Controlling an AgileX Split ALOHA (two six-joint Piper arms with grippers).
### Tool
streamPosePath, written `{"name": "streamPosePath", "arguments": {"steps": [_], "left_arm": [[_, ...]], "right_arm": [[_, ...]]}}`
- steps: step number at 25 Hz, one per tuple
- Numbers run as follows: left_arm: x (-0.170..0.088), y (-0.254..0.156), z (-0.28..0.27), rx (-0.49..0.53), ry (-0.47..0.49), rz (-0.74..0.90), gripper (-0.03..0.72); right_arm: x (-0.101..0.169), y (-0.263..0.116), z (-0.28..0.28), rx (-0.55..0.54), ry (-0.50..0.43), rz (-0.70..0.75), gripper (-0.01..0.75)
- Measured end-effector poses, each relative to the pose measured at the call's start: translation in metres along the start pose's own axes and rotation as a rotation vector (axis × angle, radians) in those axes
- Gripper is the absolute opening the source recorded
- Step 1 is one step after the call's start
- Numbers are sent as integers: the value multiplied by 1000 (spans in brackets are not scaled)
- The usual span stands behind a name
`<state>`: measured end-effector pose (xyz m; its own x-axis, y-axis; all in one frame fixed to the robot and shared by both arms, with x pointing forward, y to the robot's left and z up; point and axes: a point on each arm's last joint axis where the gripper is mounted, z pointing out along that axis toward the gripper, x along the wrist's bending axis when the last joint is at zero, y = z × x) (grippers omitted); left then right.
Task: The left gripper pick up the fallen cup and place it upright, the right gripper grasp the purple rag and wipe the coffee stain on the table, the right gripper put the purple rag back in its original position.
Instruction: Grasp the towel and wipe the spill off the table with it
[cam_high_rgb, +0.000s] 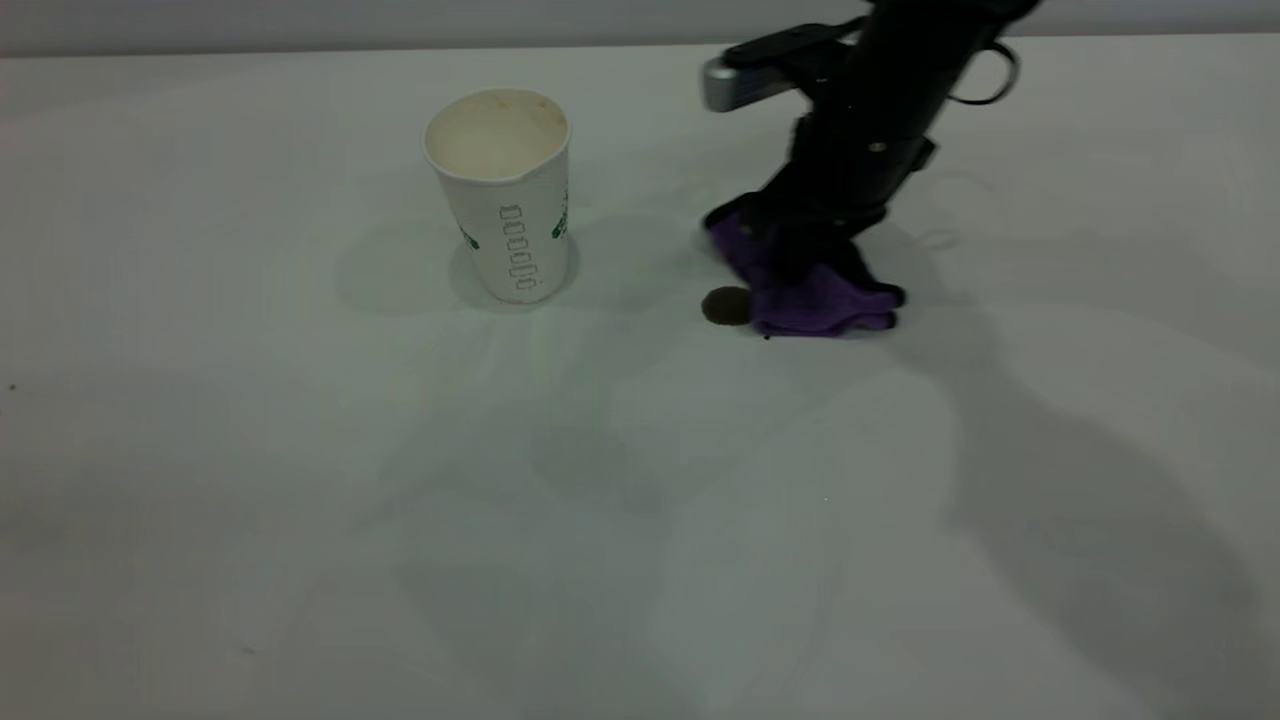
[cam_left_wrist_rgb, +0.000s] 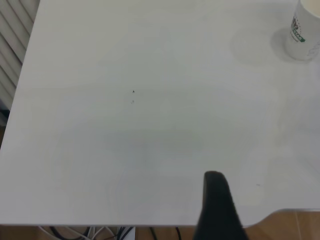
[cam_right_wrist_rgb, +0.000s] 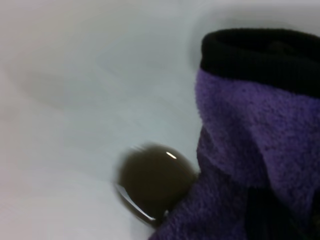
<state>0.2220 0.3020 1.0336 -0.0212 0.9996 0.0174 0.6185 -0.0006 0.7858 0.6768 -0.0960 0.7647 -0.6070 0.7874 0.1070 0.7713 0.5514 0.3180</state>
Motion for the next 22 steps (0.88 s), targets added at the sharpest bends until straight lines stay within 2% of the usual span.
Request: {"name": "streamPosePath", "arguments": {"steps": [7, 17, 22], "left_arm": [[0, 0, 0, 0, 0, 0, 551], [0, 0, 0, 0, 0, 0, 551], [0, 0, 0, 0, 0, 0, 551]], "right_arm": [[41, 11, 8, 26, 49, -81, 71], [115, -4, 16, 207, 196, -177, 71], [124, -7, 17, 240, 201, -183, 71]]}}
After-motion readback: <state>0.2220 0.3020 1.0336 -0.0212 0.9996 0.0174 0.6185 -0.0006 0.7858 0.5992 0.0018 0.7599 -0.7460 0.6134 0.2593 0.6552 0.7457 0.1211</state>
